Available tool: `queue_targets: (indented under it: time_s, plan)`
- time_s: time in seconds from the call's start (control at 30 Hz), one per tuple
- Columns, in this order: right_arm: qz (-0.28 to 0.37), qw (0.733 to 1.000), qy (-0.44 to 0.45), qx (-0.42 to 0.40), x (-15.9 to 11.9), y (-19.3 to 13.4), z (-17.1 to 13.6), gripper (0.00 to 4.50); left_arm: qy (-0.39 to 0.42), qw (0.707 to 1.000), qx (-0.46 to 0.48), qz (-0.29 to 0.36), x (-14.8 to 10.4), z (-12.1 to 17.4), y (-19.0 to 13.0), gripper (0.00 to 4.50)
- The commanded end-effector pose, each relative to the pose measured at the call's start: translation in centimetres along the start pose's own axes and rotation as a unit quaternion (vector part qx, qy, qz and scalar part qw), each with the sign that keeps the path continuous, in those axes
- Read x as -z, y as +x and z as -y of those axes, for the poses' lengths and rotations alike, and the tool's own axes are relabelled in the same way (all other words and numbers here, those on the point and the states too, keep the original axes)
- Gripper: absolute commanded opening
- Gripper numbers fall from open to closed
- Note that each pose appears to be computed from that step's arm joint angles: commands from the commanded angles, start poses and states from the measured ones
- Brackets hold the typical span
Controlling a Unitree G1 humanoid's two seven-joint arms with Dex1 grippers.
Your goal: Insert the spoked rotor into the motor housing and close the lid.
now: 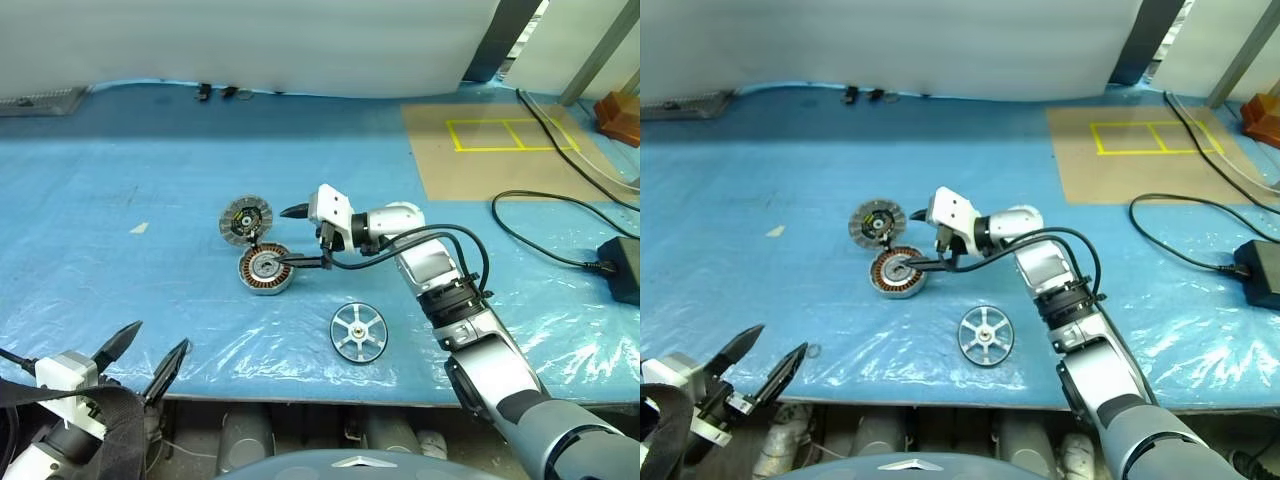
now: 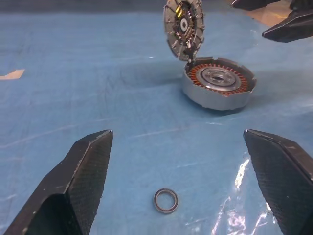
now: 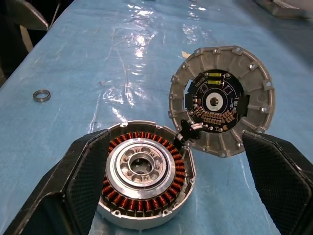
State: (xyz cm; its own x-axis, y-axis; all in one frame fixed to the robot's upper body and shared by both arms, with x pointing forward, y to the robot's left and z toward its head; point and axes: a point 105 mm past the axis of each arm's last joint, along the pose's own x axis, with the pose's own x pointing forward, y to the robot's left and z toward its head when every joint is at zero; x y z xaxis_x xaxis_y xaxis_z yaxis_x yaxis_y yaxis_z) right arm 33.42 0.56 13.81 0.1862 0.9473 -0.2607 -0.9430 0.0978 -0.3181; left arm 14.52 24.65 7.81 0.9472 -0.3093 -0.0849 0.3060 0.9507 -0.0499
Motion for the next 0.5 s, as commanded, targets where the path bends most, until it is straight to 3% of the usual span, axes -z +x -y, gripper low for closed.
queue_targets:
  time_s: [0.03, 0.17, 0.5]
  plan:
    - [0.027, 0.999, -0.023, 0.015, -1.3, 0.0, -0.1, 4.48, 0.031, 0.999, -0.030, 0.006, 0.0, -1.2, -0.7, 4.50]
    - [0.030, 0.999, -0.027, 0.025, -1.3, 0.0, 0.0, 4.48, 0.047, 0.996, -0.076, 0.009, 1.0, -2.6, -0.8, 4.50]
    - [0.022, 0.999, -0.024, 0.037, -1.0, -0.3, 0.5, 4.48, 0.044, 0.999, -0.029, -0.015, 3.7, -0.9, 1.5, 4.50]
